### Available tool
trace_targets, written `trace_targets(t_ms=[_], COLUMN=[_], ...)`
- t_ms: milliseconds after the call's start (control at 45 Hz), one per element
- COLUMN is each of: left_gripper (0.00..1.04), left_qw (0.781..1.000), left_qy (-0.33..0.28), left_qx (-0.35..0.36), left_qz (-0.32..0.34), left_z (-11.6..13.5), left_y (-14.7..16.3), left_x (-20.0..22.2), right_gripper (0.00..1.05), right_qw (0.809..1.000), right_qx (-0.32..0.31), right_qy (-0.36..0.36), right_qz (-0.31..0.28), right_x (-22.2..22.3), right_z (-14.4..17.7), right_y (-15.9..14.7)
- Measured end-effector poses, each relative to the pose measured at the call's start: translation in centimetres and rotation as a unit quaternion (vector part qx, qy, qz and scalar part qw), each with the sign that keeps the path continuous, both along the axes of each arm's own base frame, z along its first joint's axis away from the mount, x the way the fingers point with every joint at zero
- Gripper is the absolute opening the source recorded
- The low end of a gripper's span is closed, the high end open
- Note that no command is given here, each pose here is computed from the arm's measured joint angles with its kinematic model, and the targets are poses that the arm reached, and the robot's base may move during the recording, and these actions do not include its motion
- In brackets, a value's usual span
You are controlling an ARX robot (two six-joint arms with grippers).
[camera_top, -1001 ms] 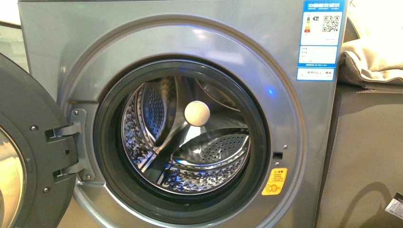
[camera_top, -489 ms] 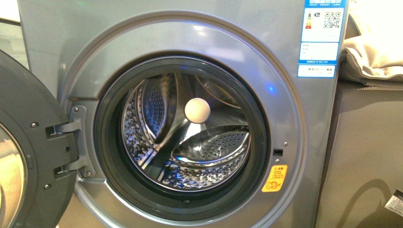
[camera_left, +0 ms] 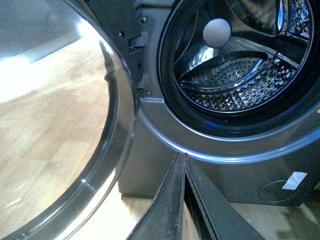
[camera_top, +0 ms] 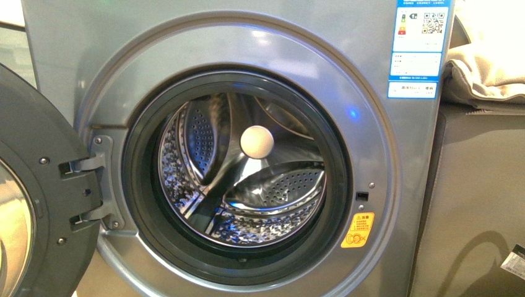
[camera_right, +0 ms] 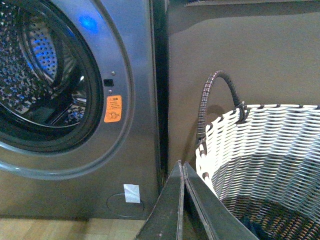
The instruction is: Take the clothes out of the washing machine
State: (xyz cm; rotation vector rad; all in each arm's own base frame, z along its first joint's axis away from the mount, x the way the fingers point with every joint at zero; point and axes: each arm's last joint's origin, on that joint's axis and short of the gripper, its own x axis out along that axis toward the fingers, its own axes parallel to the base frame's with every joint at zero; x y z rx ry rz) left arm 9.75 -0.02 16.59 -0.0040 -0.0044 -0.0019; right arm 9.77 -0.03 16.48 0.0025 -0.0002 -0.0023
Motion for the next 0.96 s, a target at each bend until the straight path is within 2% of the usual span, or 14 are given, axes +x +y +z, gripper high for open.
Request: trace_targets(t_ms=[67,601,645,956], left_gripper=[0.11,1.0,0.99,0.98], left_qw=[1.0,1.0,1.0,1.0], left_qy=[0.0,0.0,0.0,0.0], left_qx=[0.0,0.0,0.0,0.0], left_qz=[0.0,0.0,0.0,0.0], left_z=[0.0,0.0,0.0,0.0], left_y=[0.0,0.0,0.0,0.0], left_x=[0.0,0.0,0.0,0.0], right_gripper=[0.08,0.93,0.99,0.97], right_qw=[1.0,1.0,1.0,1.0], right_qx=[-0.001,-0.001,0.0,-0.001], right_qy=[0.0,0.0,0.0,0.0], right_qz=[0.0,0.0,0.0,0.0], right_x=[0.0,0.0,0.0,0.0], right_z=[0.0,0.0,0.0,0.0], right_y=[0.0,0.0,0.0,0.0])
